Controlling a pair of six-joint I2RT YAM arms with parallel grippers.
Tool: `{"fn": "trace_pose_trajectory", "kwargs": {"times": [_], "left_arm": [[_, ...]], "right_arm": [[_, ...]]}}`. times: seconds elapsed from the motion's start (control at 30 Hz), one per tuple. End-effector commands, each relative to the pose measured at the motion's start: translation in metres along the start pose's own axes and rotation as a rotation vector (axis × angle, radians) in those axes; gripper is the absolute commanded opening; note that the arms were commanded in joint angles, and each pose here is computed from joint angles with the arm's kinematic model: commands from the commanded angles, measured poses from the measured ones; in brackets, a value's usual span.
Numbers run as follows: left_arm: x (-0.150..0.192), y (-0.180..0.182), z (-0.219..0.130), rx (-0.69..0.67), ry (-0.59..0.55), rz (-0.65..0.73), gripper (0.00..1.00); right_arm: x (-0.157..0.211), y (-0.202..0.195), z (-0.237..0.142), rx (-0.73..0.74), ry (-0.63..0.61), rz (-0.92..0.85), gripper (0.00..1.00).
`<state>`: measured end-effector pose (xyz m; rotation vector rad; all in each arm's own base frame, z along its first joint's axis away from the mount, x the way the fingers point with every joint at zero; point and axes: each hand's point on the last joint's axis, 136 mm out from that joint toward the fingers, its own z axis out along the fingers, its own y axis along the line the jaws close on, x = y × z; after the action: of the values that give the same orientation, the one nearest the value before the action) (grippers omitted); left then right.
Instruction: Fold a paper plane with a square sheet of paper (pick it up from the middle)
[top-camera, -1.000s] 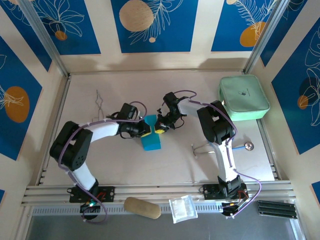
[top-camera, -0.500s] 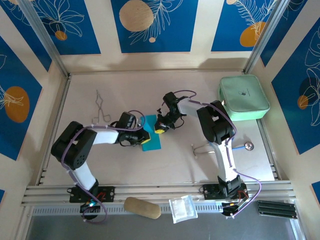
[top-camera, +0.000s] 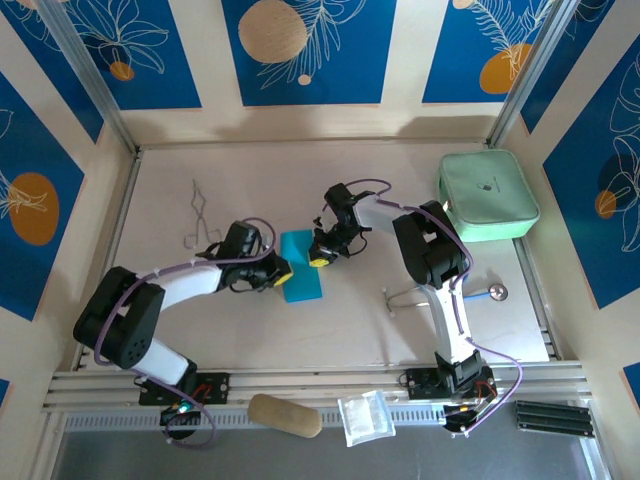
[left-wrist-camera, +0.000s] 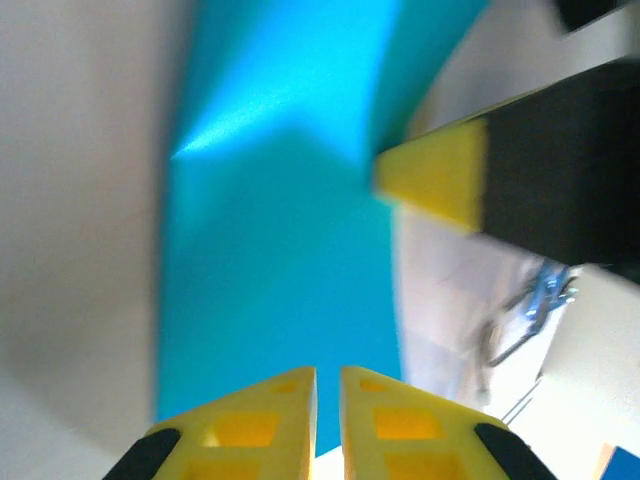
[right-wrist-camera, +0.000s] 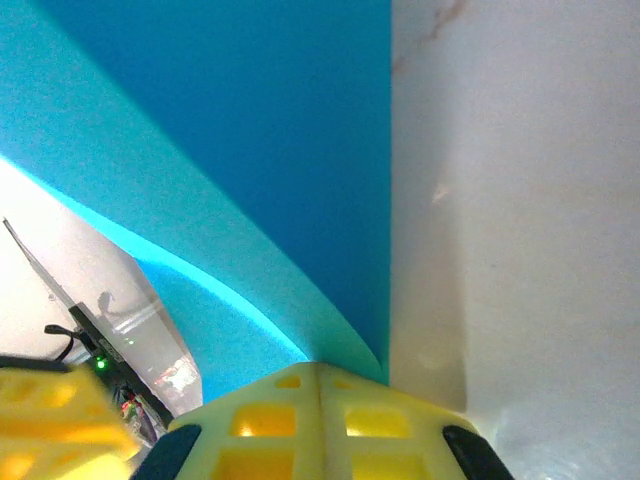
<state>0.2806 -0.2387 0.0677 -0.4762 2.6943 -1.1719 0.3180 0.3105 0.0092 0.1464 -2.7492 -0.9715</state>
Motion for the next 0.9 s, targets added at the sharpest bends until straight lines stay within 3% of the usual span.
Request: {"fn": "trace_pose_trajectory", "kwargs": {"times": [0.0, 0.13, 0.33, 0.63, 0.7, 0.87], "left_arm": [[-0.017, -0.006, 0.003, -0.037, -0.030, 0.029, 0.14], [-0.022, -0.002, 0.022, -0.025, -0.009, -0.004, 0.14], [-0.011, 0.036, 0.033, -0.107, 0.011, -0.059, 0.14], [0.017, 0.107, 0.005, -0.242, 0.013, -0.126, 0.14], [0.015, 0.095, -0.004, -0.216, 0.005, -0.090, 0.14], [0.016, 0.024, -0.009, -0.060, -0.003, 0.049, 0.16]], "right_arm": [[0.022, -0.131, 0.030, 0.446, 0.061, 0.158, 0.00], [0.023, -0.130, 0.030, 0.444, 0.064, 0.159, 0.00], [0.023, -0.132, 0.030, 0.448, 0.064, 0.162, 0.00], [0.020, -0.133, 0.030, 0.457, 0.059, 0.159, 0.00], [0.019, -0.132, 0.029, 0.458, 0.056, 0.156, 0.00], [0.020, -0.133, 0.030, 0.463, 0.060, 0.156, 0.00]]}}
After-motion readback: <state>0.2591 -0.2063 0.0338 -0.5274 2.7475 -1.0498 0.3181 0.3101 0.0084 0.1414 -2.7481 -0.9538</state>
